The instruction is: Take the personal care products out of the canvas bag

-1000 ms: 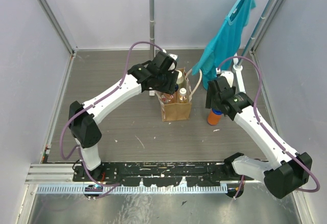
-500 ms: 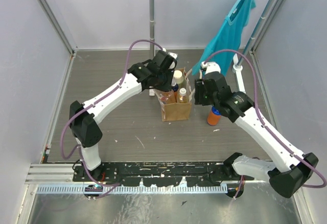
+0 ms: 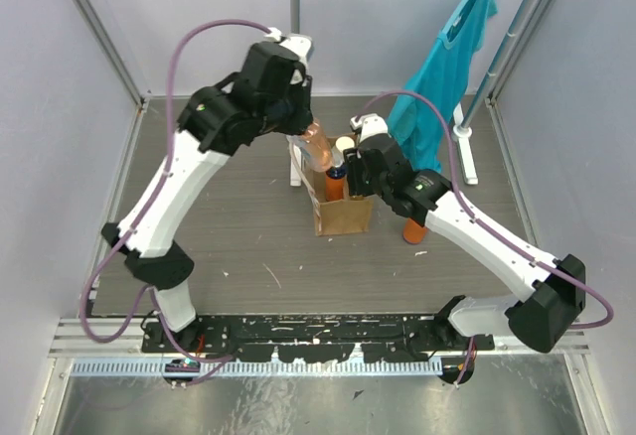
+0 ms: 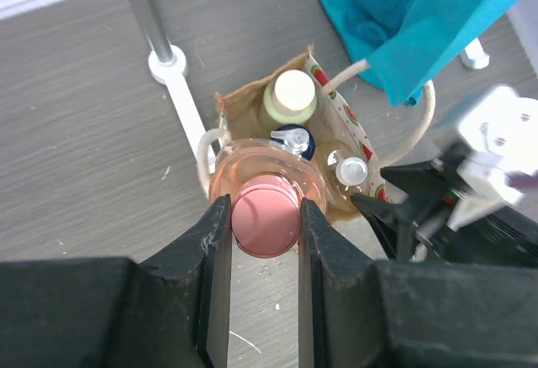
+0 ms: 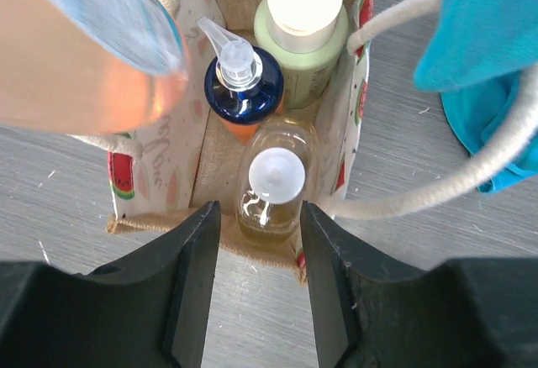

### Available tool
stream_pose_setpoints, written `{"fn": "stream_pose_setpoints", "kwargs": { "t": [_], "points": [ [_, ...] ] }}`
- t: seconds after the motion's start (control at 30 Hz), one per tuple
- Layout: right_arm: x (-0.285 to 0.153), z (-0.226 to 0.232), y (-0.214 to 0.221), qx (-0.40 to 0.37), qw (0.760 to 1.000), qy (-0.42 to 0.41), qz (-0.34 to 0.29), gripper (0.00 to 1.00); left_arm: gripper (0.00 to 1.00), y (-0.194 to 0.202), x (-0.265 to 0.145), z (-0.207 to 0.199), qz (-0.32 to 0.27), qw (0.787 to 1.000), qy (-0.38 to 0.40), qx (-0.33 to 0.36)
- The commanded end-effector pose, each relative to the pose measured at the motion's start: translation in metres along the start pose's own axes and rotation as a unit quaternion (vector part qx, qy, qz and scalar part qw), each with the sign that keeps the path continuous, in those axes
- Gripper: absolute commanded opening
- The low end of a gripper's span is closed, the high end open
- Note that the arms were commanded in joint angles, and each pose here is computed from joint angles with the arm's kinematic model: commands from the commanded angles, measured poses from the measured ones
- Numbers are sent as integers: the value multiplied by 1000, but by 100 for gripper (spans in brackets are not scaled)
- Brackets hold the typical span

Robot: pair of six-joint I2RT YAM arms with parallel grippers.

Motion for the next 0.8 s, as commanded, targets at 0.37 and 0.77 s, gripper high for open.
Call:
{"fn": "stream_pose_setpoints", "kwargs": {
  "t": [0.37, 0.77],
  "points": [
    [41, -10, 3, -9, 999, 39, -16, 51, 0, -5, -87, 64, -74, 991, -106, -36],
    [55, -5, 5, -10, 1000, 28, -11, 43, 0, 61, -25, 64, -37, 990, -124, -58]
  ]
}}
Point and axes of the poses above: each gripper's point midway between its finger pads, its own x axis out along the fingers, its own z axis along the line the jaws close on, y = z × x, the point moved 3 cm from there along -x, back along the fingers, and after that the axes turned 10 degrees about x, right-handed, at the moved point
